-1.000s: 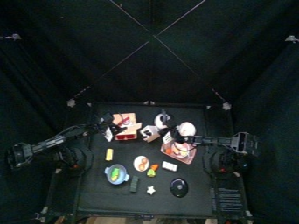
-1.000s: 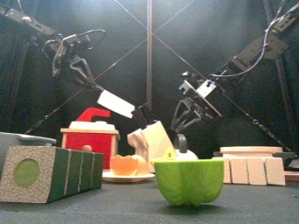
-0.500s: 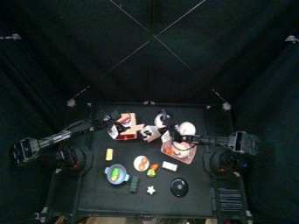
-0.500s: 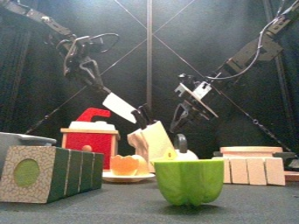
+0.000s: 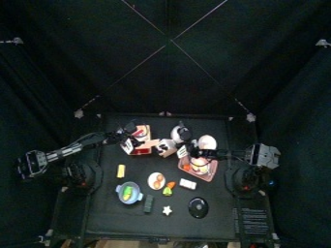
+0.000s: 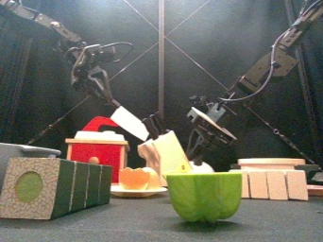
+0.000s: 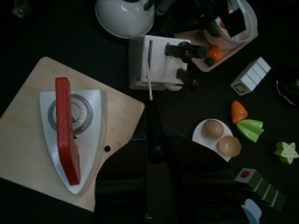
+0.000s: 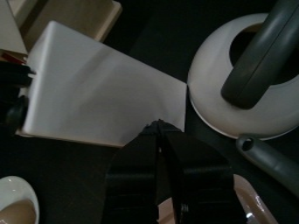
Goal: Place cleaver back in holder
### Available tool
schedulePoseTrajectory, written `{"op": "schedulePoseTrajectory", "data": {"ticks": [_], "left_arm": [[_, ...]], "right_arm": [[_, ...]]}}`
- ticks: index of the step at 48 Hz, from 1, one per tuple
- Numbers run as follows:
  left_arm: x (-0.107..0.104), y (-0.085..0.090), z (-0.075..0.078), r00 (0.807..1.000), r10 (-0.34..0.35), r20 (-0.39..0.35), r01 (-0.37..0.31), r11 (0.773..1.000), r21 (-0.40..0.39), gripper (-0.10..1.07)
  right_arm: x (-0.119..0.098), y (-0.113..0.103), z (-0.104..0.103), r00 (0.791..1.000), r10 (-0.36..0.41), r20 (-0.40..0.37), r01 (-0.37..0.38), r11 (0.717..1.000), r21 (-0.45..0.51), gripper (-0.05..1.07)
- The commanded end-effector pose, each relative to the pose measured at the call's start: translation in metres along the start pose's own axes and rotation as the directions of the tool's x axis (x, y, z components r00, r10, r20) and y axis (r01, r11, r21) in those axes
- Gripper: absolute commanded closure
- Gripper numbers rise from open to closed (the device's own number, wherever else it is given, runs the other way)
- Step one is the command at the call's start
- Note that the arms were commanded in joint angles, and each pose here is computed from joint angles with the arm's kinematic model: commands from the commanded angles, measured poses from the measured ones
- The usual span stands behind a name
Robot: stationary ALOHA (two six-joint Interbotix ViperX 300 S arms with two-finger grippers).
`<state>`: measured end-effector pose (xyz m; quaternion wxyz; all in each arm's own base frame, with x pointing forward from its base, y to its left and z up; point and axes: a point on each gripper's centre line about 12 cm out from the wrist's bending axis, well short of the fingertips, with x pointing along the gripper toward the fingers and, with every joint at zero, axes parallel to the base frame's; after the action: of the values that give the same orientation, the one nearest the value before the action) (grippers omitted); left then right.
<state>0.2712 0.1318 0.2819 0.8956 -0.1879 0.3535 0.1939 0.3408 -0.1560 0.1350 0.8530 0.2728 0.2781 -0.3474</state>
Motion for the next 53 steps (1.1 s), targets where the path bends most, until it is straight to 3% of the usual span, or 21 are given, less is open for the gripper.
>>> {"op": "schedulePoseTrajectory", "data": {"ticks": [1,53], "left_arm": [[-0.0054,-0.0013,0.0112,0.999,-0.001,0.032,0.001,1.000,0.003,0.54],[-0.0042,-0.0057,0.0075,1.000,0.000,0.006,-0.001,0.999,0.048,0.54]], "right_arm": [[-0.0004,0.0040,0.0087,1.000,0.014,0.017,-0.014,1.000,0.011,0.65],[0.0058,0.0025,0.0015,1.000,0.003,-0.007,-0.003,1.000,0.016,0.65]]}}
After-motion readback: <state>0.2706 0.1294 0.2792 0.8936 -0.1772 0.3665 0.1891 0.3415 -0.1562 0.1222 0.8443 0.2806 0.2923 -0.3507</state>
